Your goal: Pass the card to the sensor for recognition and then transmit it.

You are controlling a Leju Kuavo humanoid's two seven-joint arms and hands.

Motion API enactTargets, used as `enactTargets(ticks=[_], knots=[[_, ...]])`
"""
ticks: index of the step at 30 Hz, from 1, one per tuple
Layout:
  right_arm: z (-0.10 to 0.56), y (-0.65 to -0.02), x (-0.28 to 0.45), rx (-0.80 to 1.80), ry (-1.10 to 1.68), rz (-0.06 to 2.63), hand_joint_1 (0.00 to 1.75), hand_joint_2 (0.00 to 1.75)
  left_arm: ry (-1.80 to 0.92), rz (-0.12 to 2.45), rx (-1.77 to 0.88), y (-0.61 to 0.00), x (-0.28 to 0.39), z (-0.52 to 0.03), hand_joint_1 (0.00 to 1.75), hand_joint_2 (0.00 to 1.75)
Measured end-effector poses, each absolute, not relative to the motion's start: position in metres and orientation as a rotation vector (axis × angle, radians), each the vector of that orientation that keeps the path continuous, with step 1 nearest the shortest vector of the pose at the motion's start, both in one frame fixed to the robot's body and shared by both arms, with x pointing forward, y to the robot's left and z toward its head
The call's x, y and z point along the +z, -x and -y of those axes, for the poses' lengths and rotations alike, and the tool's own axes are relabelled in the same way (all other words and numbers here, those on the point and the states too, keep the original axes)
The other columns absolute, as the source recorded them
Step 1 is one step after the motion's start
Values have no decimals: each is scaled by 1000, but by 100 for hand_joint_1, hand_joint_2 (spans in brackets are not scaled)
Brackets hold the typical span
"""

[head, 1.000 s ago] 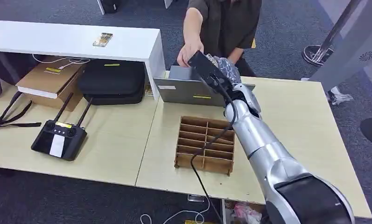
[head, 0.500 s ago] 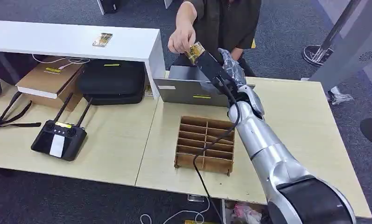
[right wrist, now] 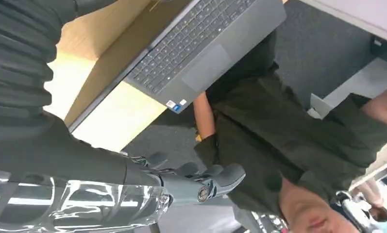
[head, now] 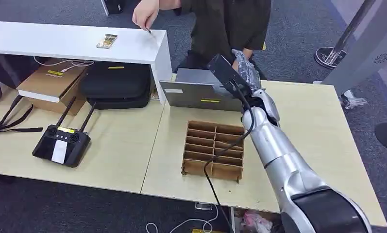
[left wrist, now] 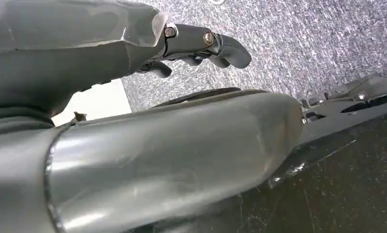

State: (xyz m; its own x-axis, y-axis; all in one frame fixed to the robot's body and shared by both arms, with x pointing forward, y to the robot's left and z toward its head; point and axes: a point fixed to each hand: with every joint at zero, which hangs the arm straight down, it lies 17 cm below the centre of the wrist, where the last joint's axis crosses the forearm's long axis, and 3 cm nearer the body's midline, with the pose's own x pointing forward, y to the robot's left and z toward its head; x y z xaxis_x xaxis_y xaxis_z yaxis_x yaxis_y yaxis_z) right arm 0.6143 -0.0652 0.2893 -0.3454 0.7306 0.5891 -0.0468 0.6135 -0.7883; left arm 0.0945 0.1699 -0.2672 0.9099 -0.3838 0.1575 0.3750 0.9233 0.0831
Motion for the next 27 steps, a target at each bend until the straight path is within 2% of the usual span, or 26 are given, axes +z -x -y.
enactTargets(ticks=[7, 16, 21, 27], knots=[[98, -616, 309, 811, 618, 1805, 0, 175, -60, 184, -368, -92, -268, -171, 0, 0], [205, -603, 352, 647, 883, 1885, 0, 175, -71, 182, -357, -83, -270, -174, 0, 0], [267, -581, 340, 595, 1003, 1855, 0, 175, -81, 179, -347, -82, -270, -177, 0, 0], [306, -549, 301, 595, 1061, 1789, 0, 175, -84, 173, -311, -81, -271, -179, 0, 0]])
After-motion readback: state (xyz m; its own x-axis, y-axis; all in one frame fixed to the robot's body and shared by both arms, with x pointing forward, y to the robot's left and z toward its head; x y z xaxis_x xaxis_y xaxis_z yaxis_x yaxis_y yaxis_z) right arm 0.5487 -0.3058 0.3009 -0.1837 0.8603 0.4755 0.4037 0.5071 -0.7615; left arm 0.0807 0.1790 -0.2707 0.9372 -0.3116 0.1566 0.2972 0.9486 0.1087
